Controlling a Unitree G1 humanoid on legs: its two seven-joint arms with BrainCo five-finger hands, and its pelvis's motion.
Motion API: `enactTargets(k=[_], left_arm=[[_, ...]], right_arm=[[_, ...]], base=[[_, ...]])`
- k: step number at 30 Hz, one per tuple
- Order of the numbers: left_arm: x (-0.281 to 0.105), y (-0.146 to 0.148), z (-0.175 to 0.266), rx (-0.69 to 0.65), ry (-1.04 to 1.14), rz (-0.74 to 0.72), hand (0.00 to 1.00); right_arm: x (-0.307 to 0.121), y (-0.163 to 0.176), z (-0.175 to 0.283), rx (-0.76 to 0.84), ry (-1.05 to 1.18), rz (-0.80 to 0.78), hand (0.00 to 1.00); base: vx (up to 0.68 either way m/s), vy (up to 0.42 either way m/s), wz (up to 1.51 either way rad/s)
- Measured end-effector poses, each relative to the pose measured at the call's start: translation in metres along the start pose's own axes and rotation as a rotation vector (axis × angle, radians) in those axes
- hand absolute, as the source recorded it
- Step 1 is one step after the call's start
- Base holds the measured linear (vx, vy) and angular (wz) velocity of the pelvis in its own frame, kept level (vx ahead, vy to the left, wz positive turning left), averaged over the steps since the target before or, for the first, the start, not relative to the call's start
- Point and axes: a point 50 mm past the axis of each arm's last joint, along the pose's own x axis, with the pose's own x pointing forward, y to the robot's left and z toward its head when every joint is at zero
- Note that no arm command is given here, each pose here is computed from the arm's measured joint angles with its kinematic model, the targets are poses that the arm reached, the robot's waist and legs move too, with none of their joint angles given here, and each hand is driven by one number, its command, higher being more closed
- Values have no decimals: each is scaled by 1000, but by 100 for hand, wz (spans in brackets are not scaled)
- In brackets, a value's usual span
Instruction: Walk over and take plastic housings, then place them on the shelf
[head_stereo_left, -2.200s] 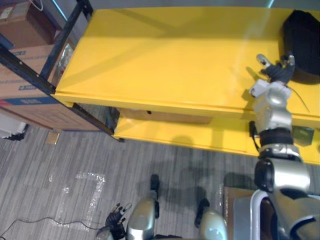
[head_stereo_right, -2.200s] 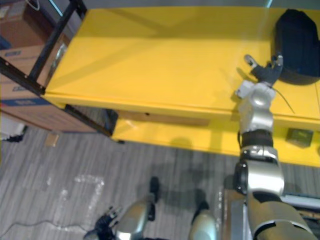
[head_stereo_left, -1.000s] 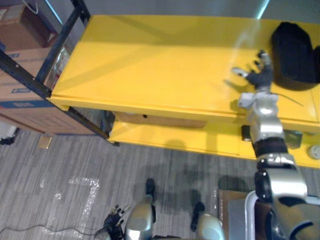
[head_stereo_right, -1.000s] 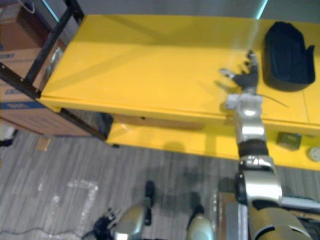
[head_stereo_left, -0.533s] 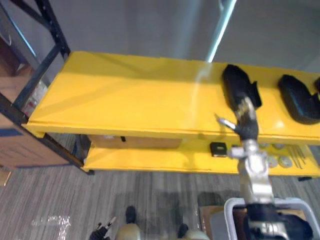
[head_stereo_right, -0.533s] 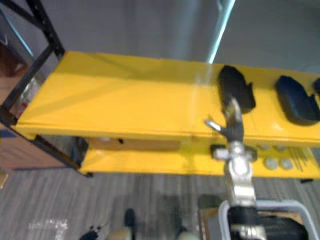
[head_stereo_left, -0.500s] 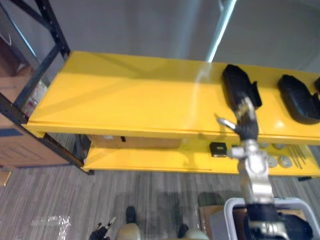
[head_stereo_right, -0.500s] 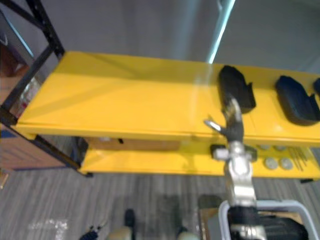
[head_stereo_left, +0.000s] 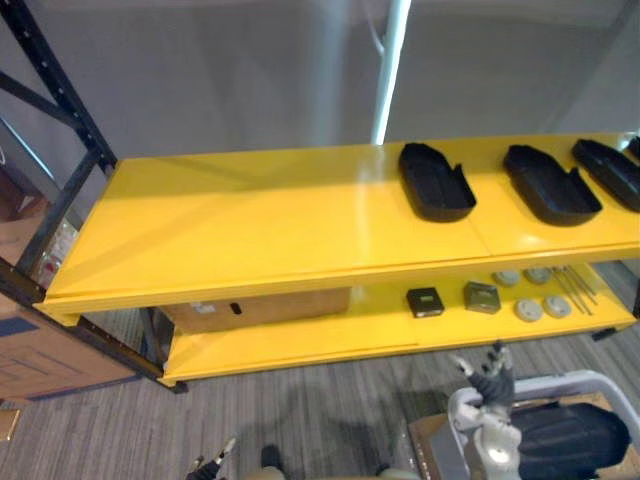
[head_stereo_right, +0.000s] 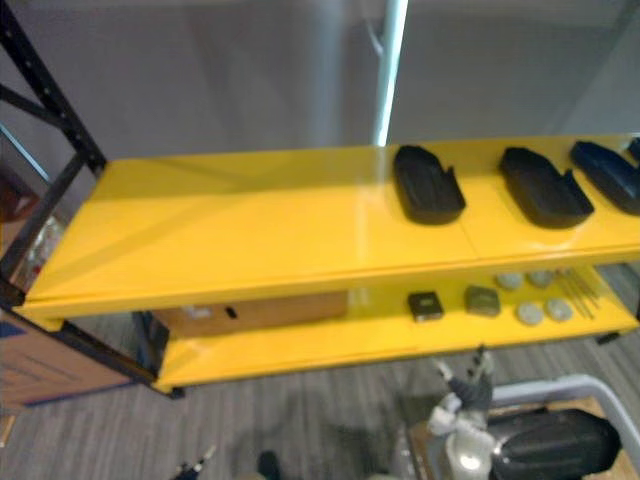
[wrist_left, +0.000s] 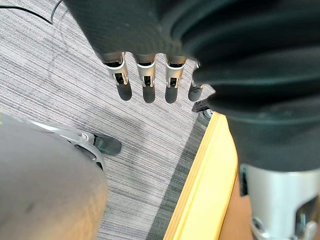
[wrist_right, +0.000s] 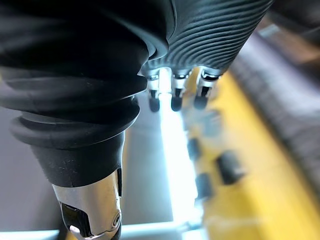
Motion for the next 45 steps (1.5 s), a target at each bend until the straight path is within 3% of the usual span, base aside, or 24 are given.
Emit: enactTargets(k=[8, 17, 21, 24, 27, 29, 32, 37, 45], left_arm=[[2, -1, -3, -8, 25, 1, 0], [4, 2, 0, 9, 26, -21, 0], [6, 7, 2, 84, 29, -36, 0], [7, 6, 6, 144, 19, -49, 0], [8, 3, 11, 208, 6, -63, 0], [9, -3, 16, 268, -10, -90, 0], [10, -26, 29, 323, -52, -155, 0], [6, -59, 32, 369, -79, -252, 0], [3, -64, 23, 411, -78, -300, 0]], right_arm=[[-27, -25, -86, 44, 457, -101, 0], [-24, -29, -90, 123, 508, -160, 0], [-23, -29, -91, 179, 505, -149, 0], [-22, -25, -88, 231, 466, -77, 0], [-17, -8, -75, 180, 373, 79, 0], [-7, 18, -42, 99, 197, 235, 0], [-3, 41, 6, 68, -29, 343, 0], [-1, 47, 35, 51, -166, 368, 0], [-1, 48, 42, 117, -189, 380, 0]], base=[[65, -2, 9], [1, -5, 12], [7, 0, -1], [25, 1, -16], [25, 15, -42], [19, 29, -42], [23, 33, -32], [46, 15, -12], [-12, -6, -13]])
